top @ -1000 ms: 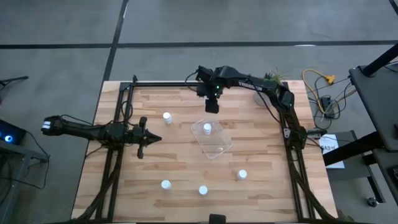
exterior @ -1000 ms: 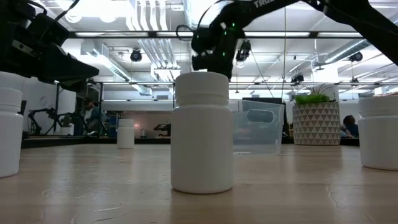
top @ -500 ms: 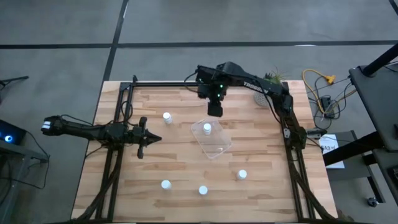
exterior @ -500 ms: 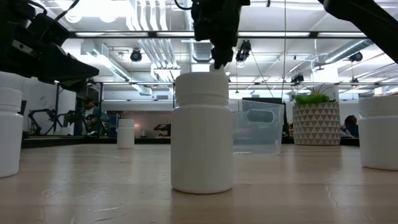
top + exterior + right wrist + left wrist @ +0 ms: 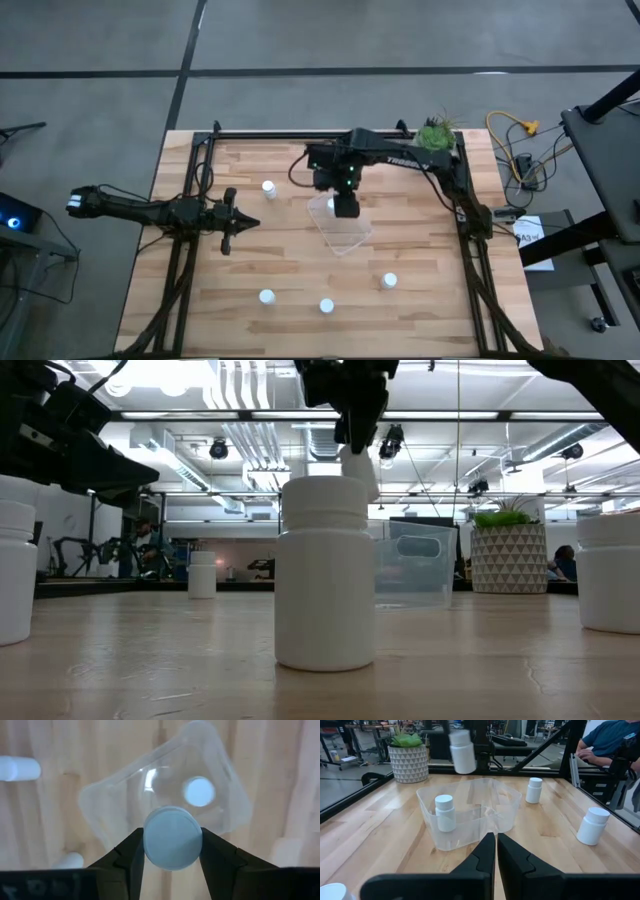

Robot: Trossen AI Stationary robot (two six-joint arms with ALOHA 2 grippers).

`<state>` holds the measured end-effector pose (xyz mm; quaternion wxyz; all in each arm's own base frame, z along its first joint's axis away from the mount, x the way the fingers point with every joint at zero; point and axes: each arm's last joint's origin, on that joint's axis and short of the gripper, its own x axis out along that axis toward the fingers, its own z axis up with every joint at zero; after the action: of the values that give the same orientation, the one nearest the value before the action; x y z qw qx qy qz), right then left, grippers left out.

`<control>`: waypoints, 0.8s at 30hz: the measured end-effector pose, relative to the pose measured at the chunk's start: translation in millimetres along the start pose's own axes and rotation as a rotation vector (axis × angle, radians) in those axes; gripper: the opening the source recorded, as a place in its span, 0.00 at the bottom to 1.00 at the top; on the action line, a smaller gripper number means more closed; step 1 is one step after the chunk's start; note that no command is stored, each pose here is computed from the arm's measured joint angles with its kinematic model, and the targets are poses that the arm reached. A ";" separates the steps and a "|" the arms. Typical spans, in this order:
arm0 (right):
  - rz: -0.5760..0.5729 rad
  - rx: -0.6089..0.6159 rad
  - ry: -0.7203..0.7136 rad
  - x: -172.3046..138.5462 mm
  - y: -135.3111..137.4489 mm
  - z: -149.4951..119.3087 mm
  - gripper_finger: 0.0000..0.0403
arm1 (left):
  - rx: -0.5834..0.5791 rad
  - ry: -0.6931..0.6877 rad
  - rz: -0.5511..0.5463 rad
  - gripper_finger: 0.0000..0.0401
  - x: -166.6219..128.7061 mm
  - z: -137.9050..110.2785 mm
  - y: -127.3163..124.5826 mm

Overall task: Pick and place pill bottles into a basket
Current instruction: Put the white pill bottle into the transparent bin

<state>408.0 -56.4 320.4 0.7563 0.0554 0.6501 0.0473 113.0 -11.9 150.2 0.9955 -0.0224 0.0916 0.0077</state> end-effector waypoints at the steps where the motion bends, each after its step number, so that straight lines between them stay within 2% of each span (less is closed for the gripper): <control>1: 0.000 0.003 0.005 1.5 3.6 0.3 0.35 | 0.000 0.000 0.000 0.00 0.0 0.0 0.0; 5: -0.012 0.007 0.023 8.1 16.7 1.1 0.35 | 0.000 0.002 0.000 0.00 0.0 -0.2 0.0; 8: -0.073 0.010 0.053 17.9 23.8 0.7 0.35 | 0.002 0.012 0.001 0.00 0.0 -1.2 0.1; 14: -0.184 0.061 0.134 36.2 19.1 -7.0 0.35 | 0.005 0.035 0.001 0.00 0.0 -3.4 0.2; 19: -0.180 0.075 0.100 33.1 15.8 -23.1 0.35 | 0.004 0.029 0.001 0.00 -0.1 -2.8 0.2; 24: -0.180 0.097 -0.016 21.6 16.8 -49.4 0.35 | 0.004 0.023 0.001 0.00 -0.1 -2.3 0.1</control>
<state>362.4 -35.6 294.4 0.7592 0.0338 0.6478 -0.0529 112.5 -11.9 148.0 0.9944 -0.0205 0.1032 0.0077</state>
